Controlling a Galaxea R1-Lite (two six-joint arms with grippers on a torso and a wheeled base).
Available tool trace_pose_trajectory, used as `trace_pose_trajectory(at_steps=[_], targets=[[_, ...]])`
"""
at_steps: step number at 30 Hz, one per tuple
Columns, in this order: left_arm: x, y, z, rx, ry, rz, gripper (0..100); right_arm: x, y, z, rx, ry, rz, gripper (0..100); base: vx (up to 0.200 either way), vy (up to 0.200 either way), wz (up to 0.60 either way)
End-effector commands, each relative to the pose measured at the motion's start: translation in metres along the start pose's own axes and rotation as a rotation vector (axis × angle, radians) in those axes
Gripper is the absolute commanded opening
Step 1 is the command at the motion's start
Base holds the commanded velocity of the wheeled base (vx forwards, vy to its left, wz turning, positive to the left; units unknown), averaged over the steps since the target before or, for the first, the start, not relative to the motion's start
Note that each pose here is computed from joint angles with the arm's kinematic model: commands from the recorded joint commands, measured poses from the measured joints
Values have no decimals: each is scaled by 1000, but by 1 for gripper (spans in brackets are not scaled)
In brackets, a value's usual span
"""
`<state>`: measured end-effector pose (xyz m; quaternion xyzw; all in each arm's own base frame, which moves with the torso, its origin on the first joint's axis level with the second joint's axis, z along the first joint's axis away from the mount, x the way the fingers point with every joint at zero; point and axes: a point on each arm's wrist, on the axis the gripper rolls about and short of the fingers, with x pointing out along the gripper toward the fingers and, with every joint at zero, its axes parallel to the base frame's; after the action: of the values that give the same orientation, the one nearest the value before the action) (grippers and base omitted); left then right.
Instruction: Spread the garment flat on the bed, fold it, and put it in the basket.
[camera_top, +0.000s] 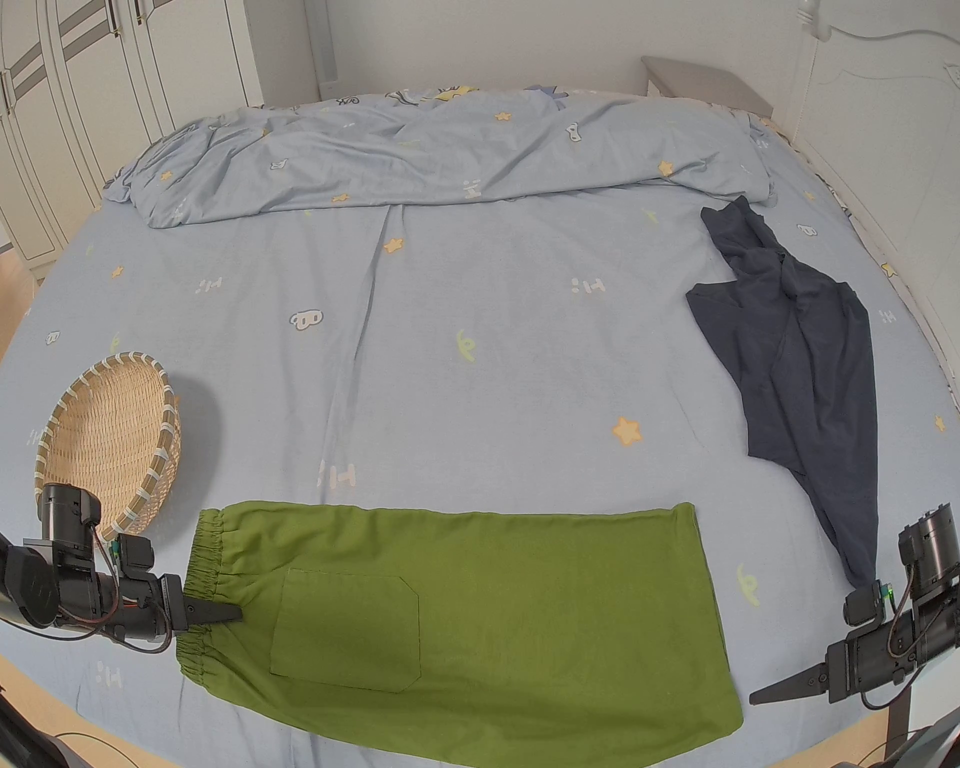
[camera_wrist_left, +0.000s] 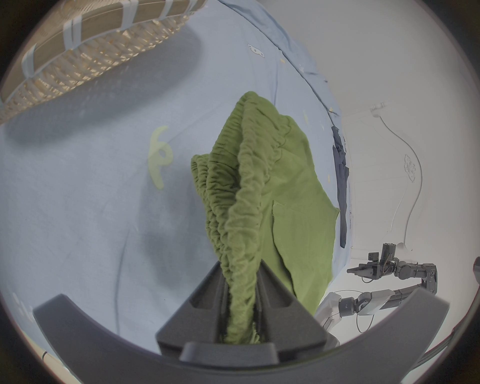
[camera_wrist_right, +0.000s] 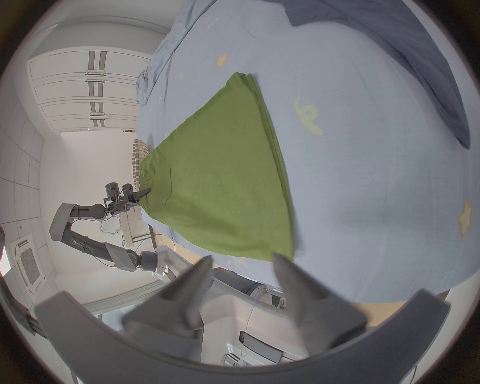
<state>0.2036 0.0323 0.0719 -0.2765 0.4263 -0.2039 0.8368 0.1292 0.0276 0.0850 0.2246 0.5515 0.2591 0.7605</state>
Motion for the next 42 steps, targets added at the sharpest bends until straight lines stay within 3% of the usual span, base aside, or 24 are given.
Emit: trace_pose_trajectory(at_steps=[1, 6, 11, 14, 16, 19, 22, 26, 30, 35, 37, 42], targets=[[-1, -1, 0, 3, -5, -3, 0, 0, 0, -1, 0, -3, 2, 100, 0, 0, 0], [-4, -4, 1, 19, -21, -1, 0, -3, 1, 5, -14, -38, -1, 100, 0, 0, 0], [-33, -17, 13, 117, -160, 34, 0, -16, 16, 33, -103, -164, -5, 100, 0, 0, 0], [-50, -31, 27, 182, -233, 132, 0, -28, 31, 57, -201, -284, -80, 100, 0, 0, 0], [-57, -35, 32, 194, -237, 162, 0, -31, 37, 63, -223, -308, -93, 100, 0, 0, 0], [-70, -33, 32, 205, -231, 206, 0, -32, 43, 67, -250, -320, -87, 100, 0, 0, 0], [-91, -21, 38, 216, -245, 312, 0, -31, 42, 66, -247, -315, -88, 100, 0, 0, 0], [-92, -24, 39, 220, -247, 314, 0, -28, 39, 63, -238, -296, -94, 100, 0, 0, 0], [-83, -54, 37, 278, -213, 267, 0, -28, 40, 62, -241, -294, -92, 100, 0, 0, 0], [-77, -95, 40, 354, -177, 332, 0, -28, 40, 60, -239, -291, -93, 100, 0, 0, 0], [-71, -127, 41, 385, -159, 358, 0, -27, 39, 59, -233, -281, -95, 100, 0, 0, 0], [-62, -171, 34, 446, -140, 344, 0, -27, 38, 59, -231, -279, -96, 100, 0, 0, 0]])
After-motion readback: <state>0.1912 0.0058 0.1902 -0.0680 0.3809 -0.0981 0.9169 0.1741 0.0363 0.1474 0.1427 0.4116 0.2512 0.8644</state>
